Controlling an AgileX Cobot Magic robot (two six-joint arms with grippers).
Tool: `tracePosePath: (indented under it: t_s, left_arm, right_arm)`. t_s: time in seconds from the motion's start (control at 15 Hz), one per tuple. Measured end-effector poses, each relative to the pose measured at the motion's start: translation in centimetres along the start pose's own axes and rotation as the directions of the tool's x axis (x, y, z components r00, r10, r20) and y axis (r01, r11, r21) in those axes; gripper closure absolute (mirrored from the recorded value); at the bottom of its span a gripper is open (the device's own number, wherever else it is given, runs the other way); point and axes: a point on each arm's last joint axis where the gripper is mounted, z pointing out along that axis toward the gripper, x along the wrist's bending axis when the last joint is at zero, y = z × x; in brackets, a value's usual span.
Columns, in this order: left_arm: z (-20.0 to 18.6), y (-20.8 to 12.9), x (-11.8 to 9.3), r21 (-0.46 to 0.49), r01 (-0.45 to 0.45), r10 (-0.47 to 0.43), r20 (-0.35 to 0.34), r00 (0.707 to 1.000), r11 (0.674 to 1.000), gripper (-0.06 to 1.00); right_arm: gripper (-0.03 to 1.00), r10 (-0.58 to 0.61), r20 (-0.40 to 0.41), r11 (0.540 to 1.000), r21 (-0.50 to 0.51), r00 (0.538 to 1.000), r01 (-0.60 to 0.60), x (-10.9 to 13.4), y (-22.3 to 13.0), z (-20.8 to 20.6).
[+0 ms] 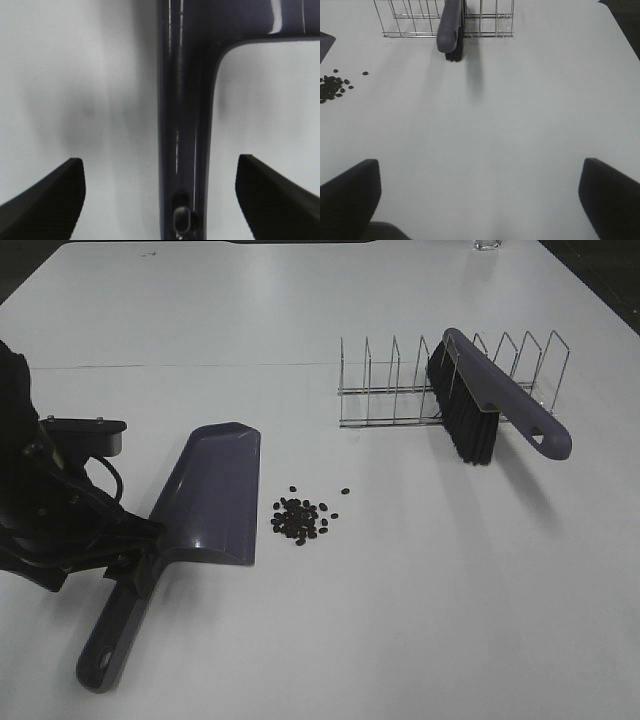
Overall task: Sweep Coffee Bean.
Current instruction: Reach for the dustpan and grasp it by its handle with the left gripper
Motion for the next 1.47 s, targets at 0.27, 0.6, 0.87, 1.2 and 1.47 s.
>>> tracePosePath:
  t_s: [0.27, 0.6, 0.87, 1.2, 1.47]
  left_arm:
    - [1.6, 0.5, -0.3, -0.018, 0.006, -0.006, 0.003, 1.000, 1.000, 0.21]
    - [3.2, 0.9, -0.3, -0.020, 0.037, -0.037, 0.005, 0.999, 0.999, 0.21]
    - [3.7, 1.8, -0.6, -0.033, 0.039, -0.039, 0.009, 0.999, 0.999, 0.28]
    - [3.9, 2.0, -0.6, -0.016, 0.040, -0.040, 0.004, 0.999, 0.999, 0.41]
    - [4.0, 2.0, -0.6, -0.007, 0.039, -0.039, 0.000, 0.999, 0.999, 0.48]
  right_arm:
    - [-0.02, 0.000, 0.000, 1.000, 0.000, 1.000, 0.000, 0.0, 0.0, 0.0]
    - [-0.02, 0.000, 0.000, 1.000, 0.000, 1.000, 0.000, 0.0, 0.0, 0.0]
    - [-0.02, 0.000, 0.000, 1.000, 0.000, 1.000, 0.000, 0.0, 0.0, 0.0]
    - [-0.02, 0.000, 0.000, 1.000, 0.000, 1.000, 0.000, 0.0, 0.0, 0.0]
    - [-0.02, 0.000, 0.000, 1.000, 0.000, 1.000, 0.000, 0.0, 0.0, 0.0]
